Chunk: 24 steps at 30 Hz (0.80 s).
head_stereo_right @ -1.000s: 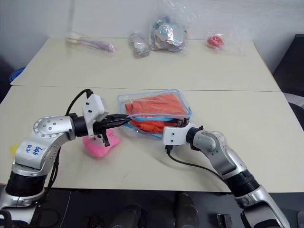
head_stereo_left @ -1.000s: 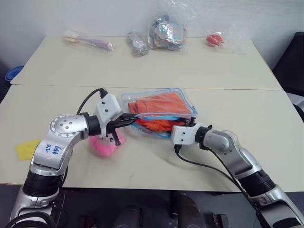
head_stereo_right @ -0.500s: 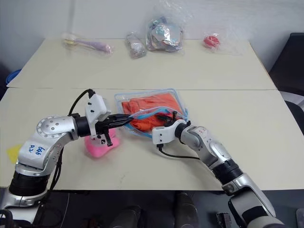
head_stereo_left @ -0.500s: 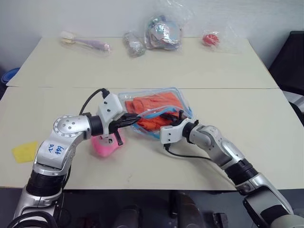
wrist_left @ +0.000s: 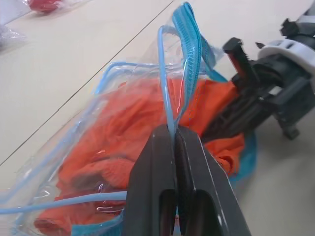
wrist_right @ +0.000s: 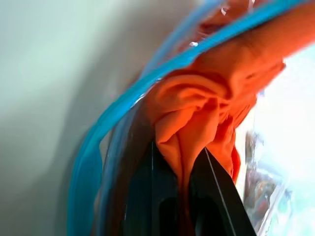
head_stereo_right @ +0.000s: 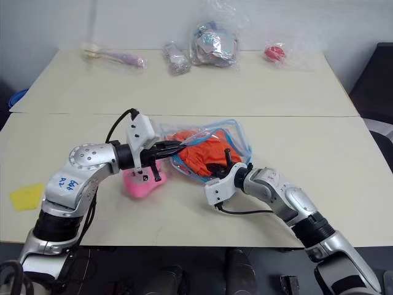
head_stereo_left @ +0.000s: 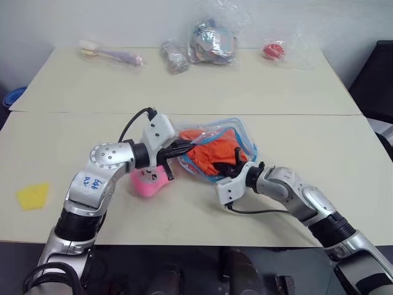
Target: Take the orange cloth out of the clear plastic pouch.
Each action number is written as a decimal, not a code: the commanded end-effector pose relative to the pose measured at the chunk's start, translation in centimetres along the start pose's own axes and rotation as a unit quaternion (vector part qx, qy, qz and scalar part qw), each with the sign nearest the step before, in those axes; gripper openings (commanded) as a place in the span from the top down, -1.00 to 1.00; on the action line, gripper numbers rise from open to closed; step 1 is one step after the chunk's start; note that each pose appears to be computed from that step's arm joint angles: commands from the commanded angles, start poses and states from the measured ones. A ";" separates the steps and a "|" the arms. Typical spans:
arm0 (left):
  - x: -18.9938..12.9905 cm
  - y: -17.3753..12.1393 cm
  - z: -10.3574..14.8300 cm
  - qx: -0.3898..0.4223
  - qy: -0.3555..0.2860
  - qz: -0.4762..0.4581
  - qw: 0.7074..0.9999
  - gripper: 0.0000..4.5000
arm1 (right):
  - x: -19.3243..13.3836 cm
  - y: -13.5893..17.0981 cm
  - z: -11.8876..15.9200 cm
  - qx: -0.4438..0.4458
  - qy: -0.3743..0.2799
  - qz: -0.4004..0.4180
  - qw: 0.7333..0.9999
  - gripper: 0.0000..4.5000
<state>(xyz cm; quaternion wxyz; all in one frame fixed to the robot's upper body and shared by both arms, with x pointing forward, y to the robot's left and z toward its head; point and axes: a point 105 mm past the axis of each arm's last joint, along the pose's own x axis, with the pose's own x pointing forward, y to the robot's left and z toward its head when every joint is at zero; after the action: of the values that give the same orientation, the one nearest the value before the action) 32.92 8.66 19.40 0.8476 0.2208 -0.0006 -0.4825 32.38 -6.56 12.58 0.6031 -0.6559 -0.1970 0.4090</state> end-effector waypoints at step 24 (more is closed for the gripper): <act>-1.8 0.8 -2.6 0.074 0.022 -0.046 0.996 0.53 | -20.4 -11.3 -10.6 0.313 0.143 -0.127 0.930 1.00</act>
<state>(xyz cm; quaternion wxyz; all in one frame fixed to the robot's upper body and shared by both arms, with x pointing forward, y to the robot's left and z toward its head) 34.01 11.50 16.26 0.8126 0.2928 0.0196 -0.5036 31.15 -25.39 27.83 0.8418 -0.4430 -0.0320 0.3068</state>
